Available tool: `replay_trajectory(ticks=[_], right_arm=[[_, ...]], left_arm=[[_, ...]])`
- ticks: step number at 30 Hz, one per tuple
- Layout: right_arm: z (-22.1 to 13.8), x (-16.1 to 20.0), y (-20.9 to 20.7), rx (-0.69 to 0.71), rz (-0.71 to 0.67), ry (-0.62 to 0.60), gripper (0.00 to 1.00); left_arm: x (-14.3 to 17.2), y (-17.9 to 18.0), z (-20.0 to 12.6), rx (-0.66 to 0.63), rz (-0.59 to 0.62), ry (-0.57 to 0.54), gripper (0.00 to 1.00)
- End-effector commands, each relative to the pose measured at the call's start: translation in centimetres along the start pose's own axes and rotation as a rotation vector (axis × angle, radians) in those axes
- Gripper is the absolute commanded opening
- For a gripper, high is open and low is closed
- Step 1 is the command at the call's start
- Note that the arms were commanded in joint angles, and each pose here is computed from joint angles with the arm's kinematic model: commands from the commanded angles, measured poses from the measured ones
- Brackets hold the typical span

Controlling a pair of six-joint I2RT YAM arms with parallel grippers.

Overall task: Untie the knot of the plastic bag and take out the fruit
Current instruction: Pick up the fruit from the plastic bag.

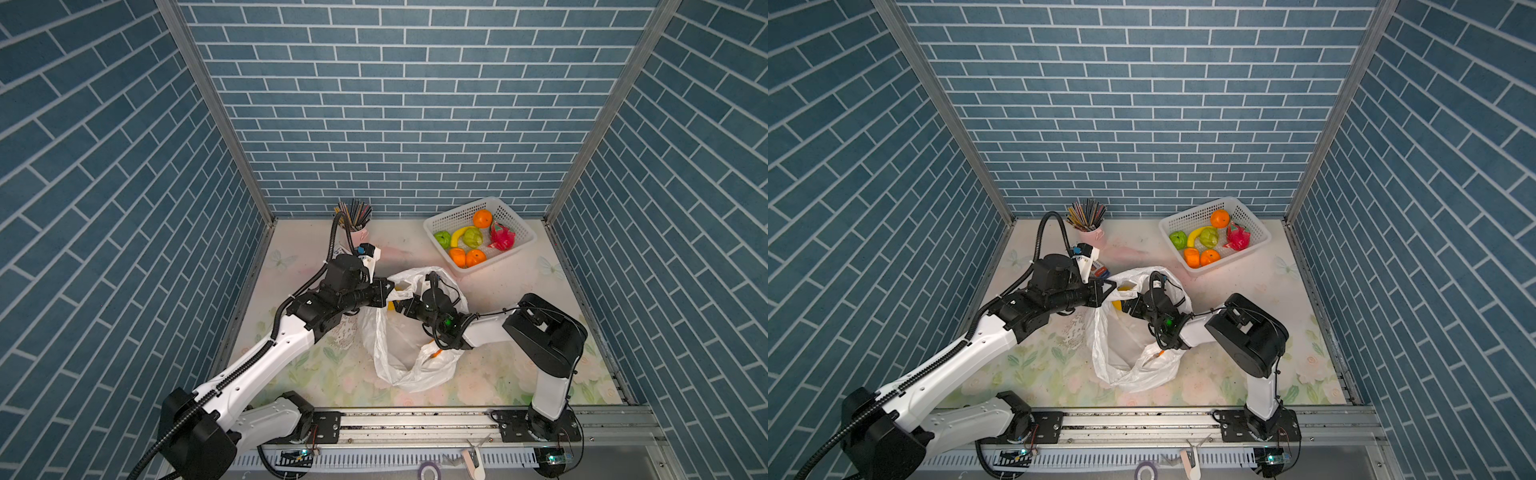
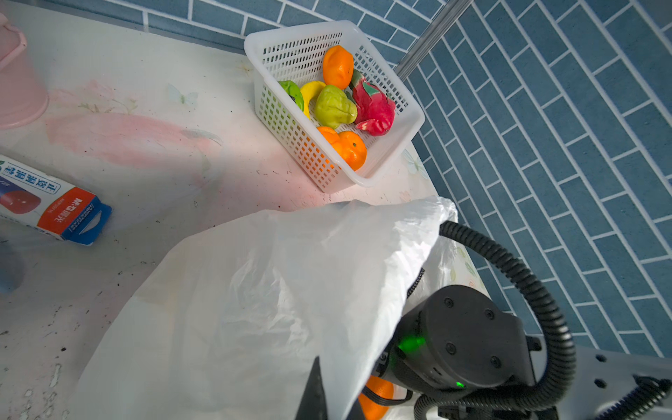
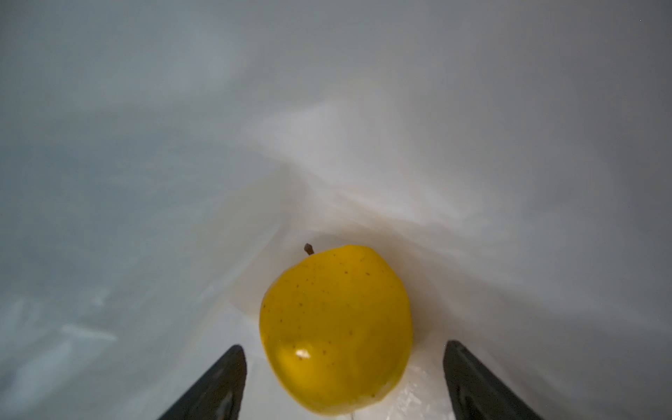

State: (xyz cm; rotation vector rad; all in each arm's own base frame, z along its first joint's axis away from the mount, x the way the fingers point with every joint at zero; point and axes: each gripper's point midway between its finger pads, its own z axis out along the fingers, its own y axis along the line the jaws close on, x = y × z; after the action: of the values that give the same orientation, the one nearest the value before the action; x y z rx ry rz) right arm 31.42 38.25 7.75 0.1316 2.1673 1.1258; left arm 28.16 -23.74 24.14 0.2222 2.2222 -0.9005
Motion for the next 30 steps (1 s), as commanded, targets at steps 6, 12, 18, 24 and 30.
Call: replay_trajectory(ticks=[6, 12, 18, 24, 30], right_arm=[[3.2, 0.2, 1.6, -0.051, 0.044, 0.037, 0.86], [5.7, 2.8, 0.4, 0.072, -0.093, 0.142, 0.90], [6.3, 4.0, -1.3, 0.186, -0.238, 0.192, 0.91], [6.1, 4.2, -2.0, 0.277, -0.341, 0.206, 0.73], [5.7, 3.9, -2.2, 0.318, -0.364, 0.218, 0.57]], left_arm=[[-0.4, -0.1, 0.0, 0.012, 0.002, -0.019, 0.08], [0.0, 0.4, 0.1, -0.003, 0.009, -0.014, 0.08], [0.4, 1.1, 0.1, -0.028, 0.017, -0.013, 0.09], [0.6, 3.0, -1.2, -0.085, -0.015, -0.053, 0.23], [0.8, 5.2, -2.7, -0.127, -0.051, -0.075, 0.27]])
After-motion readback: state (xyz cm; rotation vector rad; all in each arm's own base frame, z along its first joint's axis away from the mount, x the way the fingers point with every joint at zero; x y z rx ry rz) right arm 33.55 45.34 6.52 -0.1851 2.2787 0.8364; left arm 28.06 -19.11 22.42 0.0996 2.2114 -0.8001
